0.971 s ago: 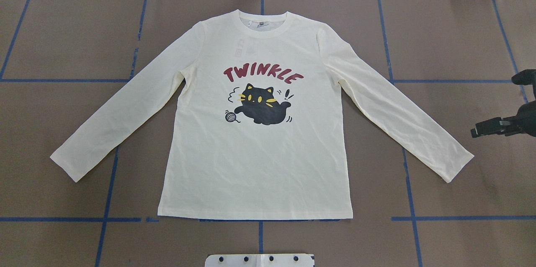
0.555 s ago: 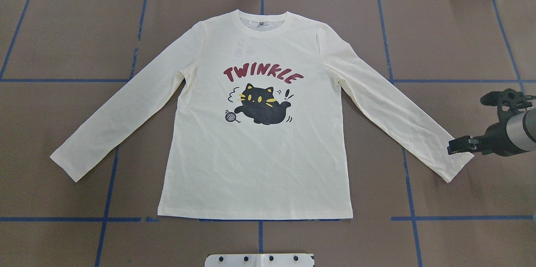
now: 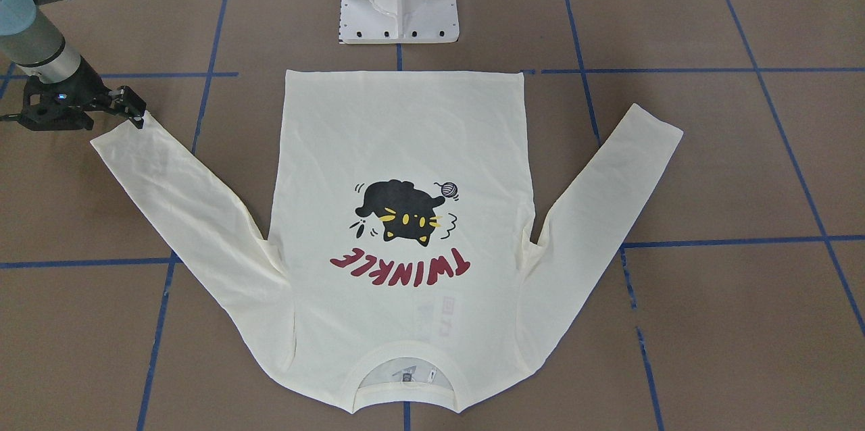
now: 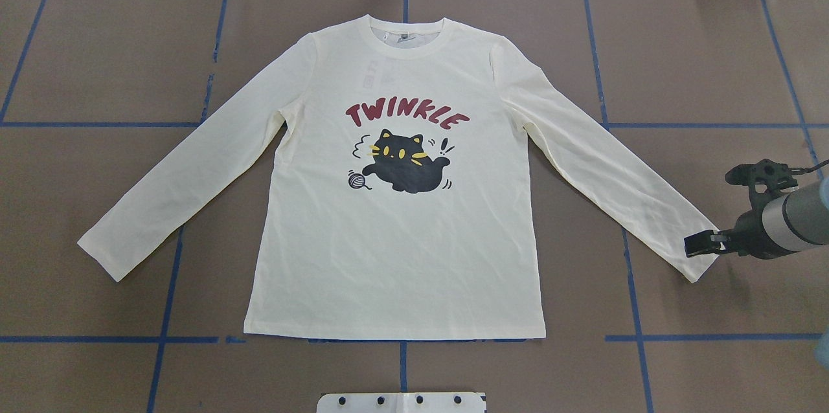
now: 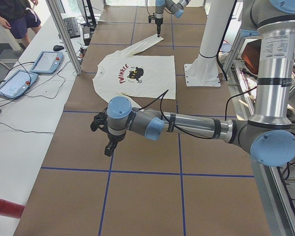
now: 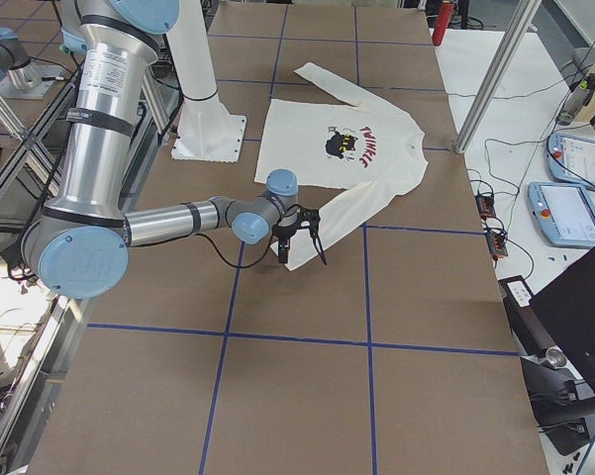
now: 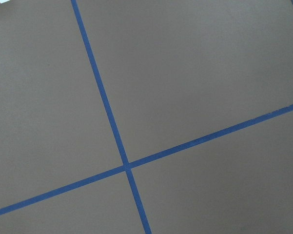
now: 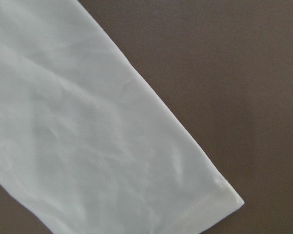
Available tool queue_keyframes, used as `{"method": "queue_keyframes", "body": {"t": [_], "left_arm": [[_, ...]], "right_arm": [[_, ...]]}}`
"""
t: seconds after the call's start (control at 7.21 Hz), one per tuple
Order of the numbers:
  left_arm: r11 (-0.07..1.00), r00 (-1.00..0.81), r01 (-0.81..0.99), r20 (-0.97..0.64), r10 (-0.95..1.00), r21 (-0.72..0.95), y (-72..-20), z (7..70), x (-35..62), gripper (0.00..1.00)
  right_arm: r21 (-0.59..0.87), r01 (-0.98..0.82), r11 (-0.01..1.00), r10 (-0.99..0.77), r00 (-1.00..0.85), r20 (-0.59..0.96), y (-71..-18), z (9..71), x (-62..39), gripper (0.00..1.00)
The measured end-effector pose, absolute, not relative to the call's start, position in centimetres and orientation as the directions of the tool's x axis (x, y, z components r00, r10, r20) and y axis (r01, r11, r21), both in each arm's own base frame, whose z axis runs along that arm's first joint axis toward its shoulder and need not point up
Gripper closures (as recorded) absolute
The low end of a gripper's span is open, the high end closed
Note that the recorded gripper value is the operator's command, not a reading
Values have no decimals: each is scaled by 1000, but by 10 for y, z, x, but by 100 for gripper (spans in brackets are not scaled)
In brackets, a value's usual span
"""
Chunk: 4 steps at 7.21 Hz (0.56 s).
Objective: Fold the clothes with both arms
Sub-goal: 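Move the right gripper to the cuff of the sleeve nearest it and grasp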
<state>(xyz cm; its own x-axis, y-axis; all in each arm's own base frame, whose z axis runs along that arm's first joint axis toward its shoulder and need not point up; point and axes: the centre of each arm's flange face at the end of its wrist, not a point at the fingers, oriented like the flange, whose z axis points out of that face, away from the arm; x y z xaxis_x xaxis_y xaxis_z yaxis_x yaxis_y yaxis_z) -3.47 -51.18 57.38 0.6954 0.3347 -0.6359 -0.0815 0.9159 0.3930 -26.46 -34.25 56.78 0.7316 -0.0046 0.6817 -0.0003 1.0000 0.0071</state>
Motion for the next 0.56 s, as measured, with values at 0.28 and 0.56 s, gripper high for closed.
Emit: {"method": "queue_keyframes", "body": {"t": [0.28, 0.56], "left_arm": [[916, 695, -82, -636, 335, 392, -512, 574, -35, 0], [916, 695, -82, -636, 335, 393, -512, 575, -34, 0]], "right_arm": [[1, 6, 1000, -6, 736, 677, -341, 573, -267, 0], [-8, 12, 1000, -4, 743, 669, -340, 580, -268, 0]]}}
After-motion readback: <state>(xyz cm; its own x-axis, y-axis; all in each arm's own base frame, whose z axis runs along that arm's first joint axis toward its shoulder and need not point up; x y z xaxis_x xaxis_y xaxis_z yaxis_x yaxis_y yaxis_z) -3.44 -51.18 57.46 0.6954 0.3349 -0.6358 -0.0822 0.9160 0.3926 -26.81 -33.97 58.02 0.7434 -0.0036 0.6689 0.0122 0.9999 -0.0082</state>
